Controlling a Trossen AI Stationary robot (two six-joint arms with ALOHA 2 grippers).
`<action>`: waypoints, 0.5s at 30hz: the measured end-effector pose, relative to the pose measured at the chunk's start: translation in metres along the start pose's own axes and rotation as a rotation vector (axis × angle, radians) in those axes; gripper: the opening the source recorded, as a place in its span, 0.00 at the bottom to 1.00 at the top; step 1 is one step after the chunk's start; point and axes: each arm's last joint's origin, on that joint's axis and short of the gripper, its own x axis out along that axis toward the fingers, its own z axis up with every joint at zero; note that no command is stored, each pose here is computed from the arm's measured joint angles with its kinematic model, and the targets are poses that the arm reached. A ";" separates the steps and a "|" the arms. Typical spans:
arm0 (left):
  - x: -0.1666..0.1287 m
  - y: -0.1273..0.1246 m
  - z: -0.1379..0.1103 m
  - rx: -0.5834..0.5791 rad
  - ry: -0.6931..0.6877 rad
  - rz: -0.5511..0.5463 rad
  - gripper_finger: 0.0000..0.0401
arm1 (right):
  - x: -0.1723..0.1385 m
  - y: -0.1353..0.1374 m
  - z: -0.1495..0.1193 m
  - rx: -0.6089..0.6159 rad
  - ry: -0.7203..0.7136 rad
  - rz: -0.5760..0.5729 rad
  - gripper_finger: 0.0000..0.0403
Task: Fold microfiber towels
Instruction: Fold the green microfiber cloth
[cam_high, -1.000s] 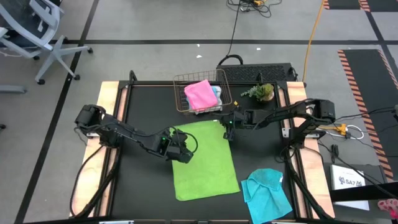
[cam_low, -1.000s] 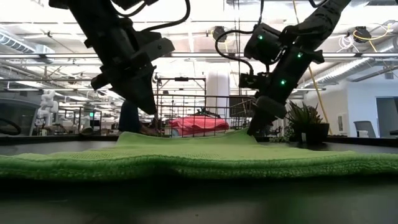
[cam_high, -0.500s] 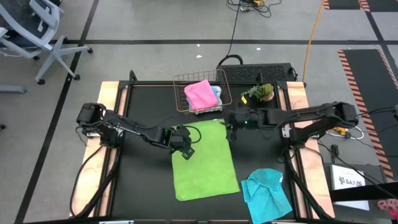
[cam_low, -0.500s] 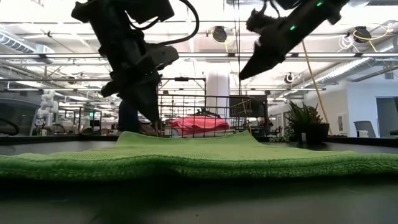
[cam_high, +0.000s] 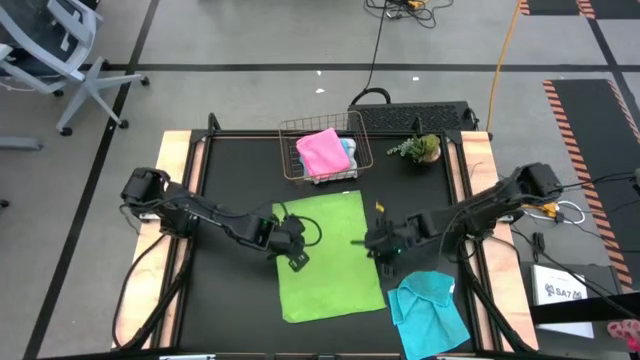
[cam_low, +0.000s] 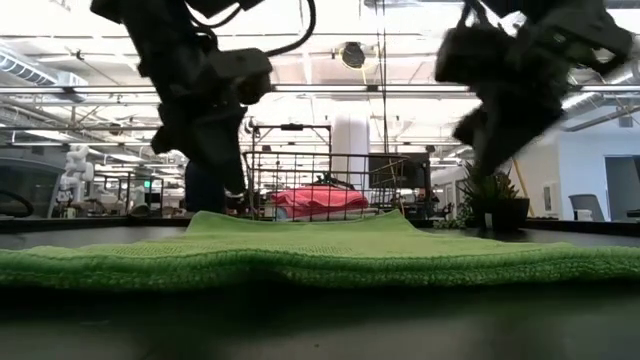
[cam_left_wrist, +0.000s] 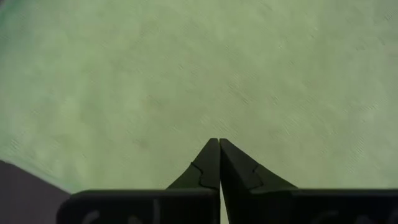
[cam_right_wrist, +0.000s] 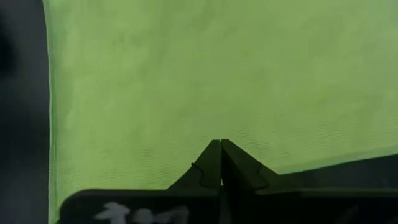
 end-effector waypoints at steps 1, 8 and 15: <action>-0.001 -0.002 -0.003 -0.001 0.003 -0.004 0.01 | 0.006 0.003 -0.003 0.005 0.007 0.007 0.00; -0.006 -0.013 -0.019 -0.035 0.021 -0.026 0.00 | 0.041 0.016 -0.022 0.024 0.010 0.045 0.00; -0.012 -0.022 -0.039 -0.031 0.067 -0.027 0.00 | 0.062 0.032 -0.024 0.053 -0.055 0.109 0.00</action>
